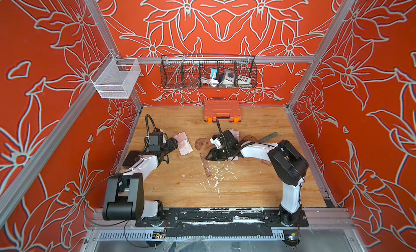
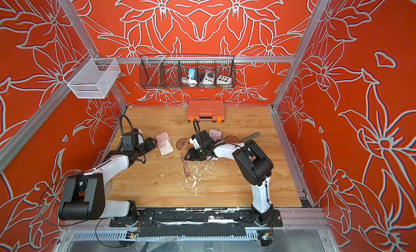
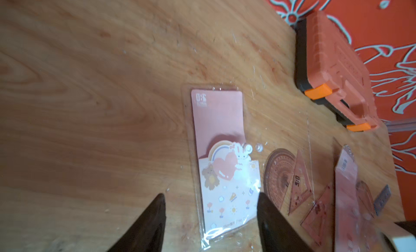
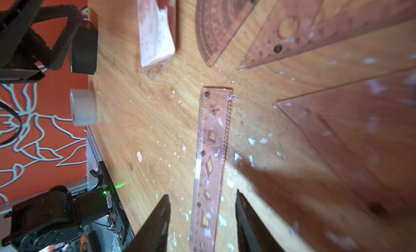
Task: Open the ruler set and take out the ruler
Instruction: Place the ruler set bag at the center of the board, then reset both arms
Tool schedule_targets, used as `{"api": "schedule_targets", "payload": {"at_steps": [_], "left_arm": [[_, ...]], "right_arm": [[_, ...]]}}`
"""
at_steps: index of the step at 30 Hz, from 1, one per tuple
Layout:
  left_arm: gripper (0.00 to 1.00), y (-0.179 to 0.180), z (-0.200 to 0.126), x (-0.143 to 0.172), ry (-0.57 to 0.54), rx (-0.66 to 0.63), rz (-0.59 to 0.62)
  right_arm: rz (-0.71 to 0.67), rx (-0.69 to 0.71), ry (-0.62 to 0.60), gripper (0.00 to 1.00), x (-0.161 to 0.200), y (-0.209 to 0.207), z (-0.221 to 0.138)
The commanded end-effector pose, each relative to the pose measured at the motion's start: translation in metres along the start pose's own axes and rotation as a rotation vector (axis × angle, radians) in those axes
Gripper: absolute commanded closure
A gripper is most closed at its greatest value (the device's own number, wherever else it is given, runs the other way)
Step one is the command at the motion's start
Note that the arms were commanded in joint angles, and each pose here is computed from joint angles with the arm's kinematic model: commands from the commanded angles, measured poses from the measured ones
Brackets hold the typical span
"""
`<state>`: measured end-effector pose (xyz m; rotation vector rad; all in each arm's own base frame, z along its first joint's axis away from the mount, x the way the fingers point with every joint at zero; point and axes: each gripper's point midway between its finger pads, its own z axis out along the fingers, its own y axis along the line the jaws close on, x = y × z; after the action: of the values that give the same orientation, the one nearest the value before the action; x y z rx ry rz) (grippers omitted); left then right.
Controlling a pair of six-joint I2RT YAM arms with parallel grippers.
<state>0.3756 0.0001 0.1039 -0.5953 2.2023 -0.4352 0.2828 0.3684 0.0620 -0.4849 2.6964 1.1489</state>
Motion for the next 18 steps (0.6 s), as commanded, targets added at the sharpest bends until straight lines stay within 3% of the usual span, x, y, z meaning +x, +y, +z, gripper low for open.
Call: {"api": "schedule_targets", "payload": {"at_steps": [1,3,6,8,10,14,17,18], "left_arm": [[0.32,0.005,-0.018,-0.029,-0.143,-0.056,0.008],[0.29,0.004,-0.028,-0.039,-0.196,-0.067,0.022],[0.19,0.000,-0.045,-0.049,-0.308,-0.062,0.092],[0.15,-0.003,-0.056,-0.051,-0.397,-0.041,0.171],[0.08,0.004,-0.064,-0.049,-0.466,-0.068,0.220],[0.06,0.027,-0.069,-0.044,-0.510,-0.202,0.285],[0.05,0.027,-0.059,-0.033,-0.474,-0.202,0.408],[0.05,0.028,-0.055,-0.033,-0.475,-0.204,0.395]], "right_arm": [[-0.094,0.140,-0.113,0.43,-0.026,0.011,-0.046],[-0.141,0.241,-0.218,0.37,-0.044,0.010,-0.076],[-0.211,0.498,-0.463,0.23,-0.069,-0.007,-0.140],[-0.246,0.681,-0.670,0.04,-0.079,-0.028,-0.184],[-0.269,0.837,-0.794,0.02,-0.081,-0.049,-0.213],[-0.181,1.190,-0.804,0.02,-0.070,-0.095,-0.269],[-0.172,1.306,-0.860,0.02,-0.052,-0.116,-0.297],[-0.175,1.310,-0.878,0.02,-0.046,-0.123,-0.302]]}}
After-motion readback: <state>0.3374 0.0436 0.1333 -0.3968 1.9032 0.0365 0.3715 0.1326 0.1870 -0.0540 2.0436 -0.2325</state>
